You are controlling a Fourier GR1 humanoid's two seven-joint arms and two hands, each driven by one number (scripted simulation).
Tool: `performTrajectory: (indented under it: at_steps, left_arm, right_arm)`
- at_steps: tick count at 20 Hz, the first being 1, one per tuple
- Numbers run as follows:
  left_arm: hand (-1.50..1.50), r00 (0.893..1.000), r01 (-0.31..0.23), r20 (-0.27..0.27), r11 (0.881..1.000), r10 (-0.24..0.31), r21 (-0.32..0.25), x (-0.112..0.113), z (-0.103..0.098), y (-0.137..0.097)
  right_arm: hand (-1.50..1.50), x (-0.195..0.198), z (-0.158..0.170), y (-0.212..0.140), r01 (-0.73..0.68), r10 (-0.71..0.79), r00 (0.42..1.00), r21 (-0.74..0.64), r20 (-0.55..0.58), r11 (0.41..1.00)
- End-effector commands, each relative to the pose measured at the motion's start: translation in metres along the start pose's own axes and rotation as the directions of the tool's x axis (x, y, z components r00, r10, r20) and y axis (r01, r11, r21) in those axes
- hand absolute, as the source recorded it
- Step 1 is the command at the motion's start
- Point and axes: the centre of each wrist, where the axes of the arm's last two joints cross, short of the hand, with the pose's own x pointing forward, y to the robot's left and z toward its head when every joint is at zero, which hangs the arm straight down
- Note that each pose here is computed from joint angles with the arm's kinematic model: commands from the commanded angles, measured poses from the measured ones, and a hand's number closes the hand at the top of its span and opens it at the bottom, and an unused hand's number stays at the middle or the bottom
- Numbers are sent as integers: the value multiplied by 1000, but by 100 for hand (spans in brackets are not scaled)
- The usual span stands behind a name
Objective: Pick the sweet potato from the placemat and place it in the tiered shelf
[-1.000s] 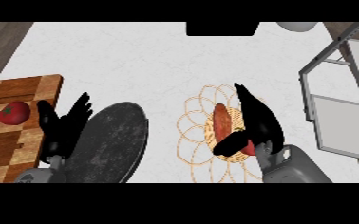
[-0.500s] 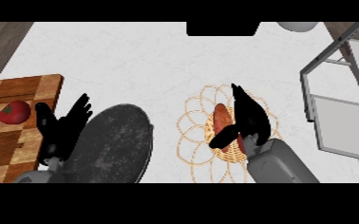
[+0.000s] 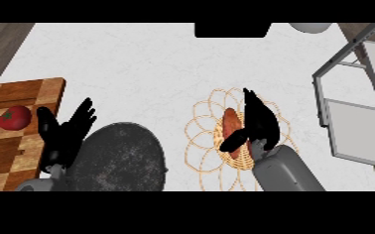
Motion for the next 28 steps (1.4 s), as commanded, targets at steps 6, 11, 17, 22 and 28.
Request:
performTrajectory:
  at_steps: [6,11,17,22,28]
  left_arm:
    - [0,1000,-9,-17,1000,9,-13,0,0,10]
    - [0,1000,9,-10,1000,-9,-14,-7,0,6]
    - [0,1000,7,-16,1000,-7,-10,4,-7,-3]
    - [0,999,10,-34,1000,-10,-8,7,-5,11]
    - [0,1000,-14,-27,999,15,29,-9,10,18]
  right_arm:
    - [-150,-9,-12,25,20,-20,1000,-6,-11,1000]
    - [150,-9,-27,35,-286,270,956,168,114,943]
    - [150,2,0,59,-75,48,980,134,192,988]
    - [150,15,11,42,-31,13,960,61,279,998]
    - [150,-103,45,-17,-118,88,910,50,405,992]
